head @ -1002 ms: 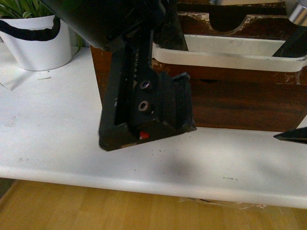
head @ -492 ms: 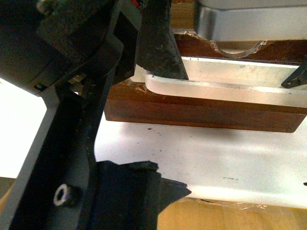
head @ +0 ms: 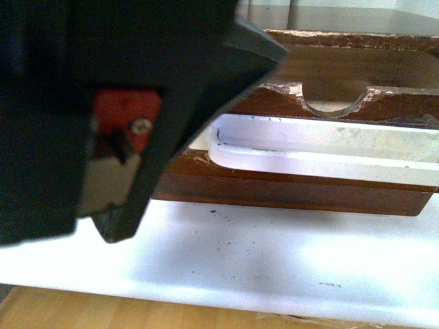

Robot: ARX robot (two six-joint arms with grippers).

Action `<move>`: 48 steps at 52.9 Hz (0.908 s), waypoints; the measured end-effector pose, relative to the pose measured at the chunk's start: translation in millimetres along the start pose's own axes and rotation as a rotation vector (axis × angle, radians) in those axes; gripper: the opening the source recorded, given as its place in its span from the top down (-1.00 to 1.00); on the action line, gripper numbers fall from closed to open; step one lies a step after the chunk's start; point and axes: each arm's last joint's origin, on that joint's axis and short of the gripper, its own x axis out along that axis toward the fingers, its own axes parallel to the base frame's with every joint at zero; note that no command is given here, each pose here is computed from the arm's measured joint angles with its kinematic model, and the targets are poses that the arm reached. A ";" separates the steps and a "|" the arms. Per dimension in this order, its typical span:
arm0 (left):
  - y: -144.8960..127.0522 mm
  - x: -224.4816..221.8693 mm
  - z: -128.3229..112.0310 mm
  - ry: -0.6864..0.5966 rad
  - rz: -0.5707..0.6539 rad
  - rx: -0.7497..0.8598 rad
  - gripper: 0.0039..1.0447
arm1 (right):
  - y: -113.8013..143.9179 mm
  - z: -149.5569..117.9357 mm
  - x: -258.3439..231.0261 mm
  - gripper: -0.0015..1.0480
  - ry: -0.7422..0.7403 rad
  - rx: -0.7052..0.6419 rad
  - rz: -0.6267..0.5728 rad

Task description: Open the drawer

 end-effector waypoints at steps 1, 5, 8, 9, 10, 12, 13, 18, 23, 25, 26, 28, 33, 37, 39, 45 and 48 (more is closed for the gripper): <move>0.1 -1.6 -1.5 -0.004 0.016 -0.007 -0.88 | 0.7 -1.1 -1.3 -0.83 -0.002 0.003 -0.011; 0.4 -13.2 -12.3 -0.012 0.139 -0.110 -0.88 | 6.4 -9.1 -9.7 -0.83 -0.017 0.084 -0.089; -1.2 -26.6 -23.1 -0.010 0.248 -0.219 -0.88 | 12.0 -18.4 -17.1 -0.83 -0.027 0.171 -0.160; -2.2 -30.3 -25.6 -0.006 0.277 -0.242 -0.88 | 14.7 -22.3 -20.1 -0.83 -0.030 0.210 -0.182; -4.3 -35.9 -29.8 -0.002 0.313 -0.271 -0.88 | 16.7 -25.1 -22.2 -0.83 -0.030 0.236 -0.198; -7.7 -44.8 -36.1 0.008 0.379 -0.327 -0.88 | 22.1 -31.2 -27.2 -0.83 -0.032 0.290 -0.233; -8.8 -48.3 -36.8 0.004 0.398 -0.340 -0.88 | 25.4 -34.5 -30.5 -0.83 -0.034 0.320 -0.248; -21.7 -67.5 -56.0 0.072 0.544 -0.397 -0.88 | 40.1 -48.9 -43.1 -0.83 -0.029 0.414 -0.310; -35.7 -86.2 -73.6 0.106 0.646 -0.443 -0.88 | 56.3 -63.9 -53.8 -0.83 -0.019 0.500 -0.354; -38.9 -91.5 -76.3 0.101 0.678 -0.449 -0.88 | 59.7 -66.6 -56.0 -0.83 -0.018 0.511 -0.363; -40.1 -94.0 -77.9 0.106 0.702 -0.452 -0.88 | 61.6 -68.1 -57.4 -0.83 -0.018 0.516 -0.372; -41.6 -96.8 -79.3 0.105 0.727 -0.461 -0.88 | 64.0 -70.1 -59.2 -0.83 -0.023 0.528 -0.383; -45.6 -101.1 -87.8 0.122 0.800 -0.466 -0.88 | 67.8 -73.9 -62.2 -0.83 -0.044 0.556 -0.411; -48.4 -102.1 -97.5 0.127 0.821 -0.500 -0.88 | 68.2 -75.3 -62.4 -0.83 -0.044 0.576 -0.420; -48.3 -102.3 -97.6 0.125 0.823 -0.505 -0.88 | 68.2 -75.3 -62.4 -0.83 -0.045 0.578 -0.420; -48.2 -102.6 -97.3 0.118 0.824 -0.512 -0.88 | 68.2 -75.3 -62.5 -0.83 -0.047 0.583 -0.420; -48.1 -102.6 -98.4 0.081 0.797 -0.505 -0.81 | 68.3 -75.0 -62.3 -0.79 -0.049 0.580 -0.458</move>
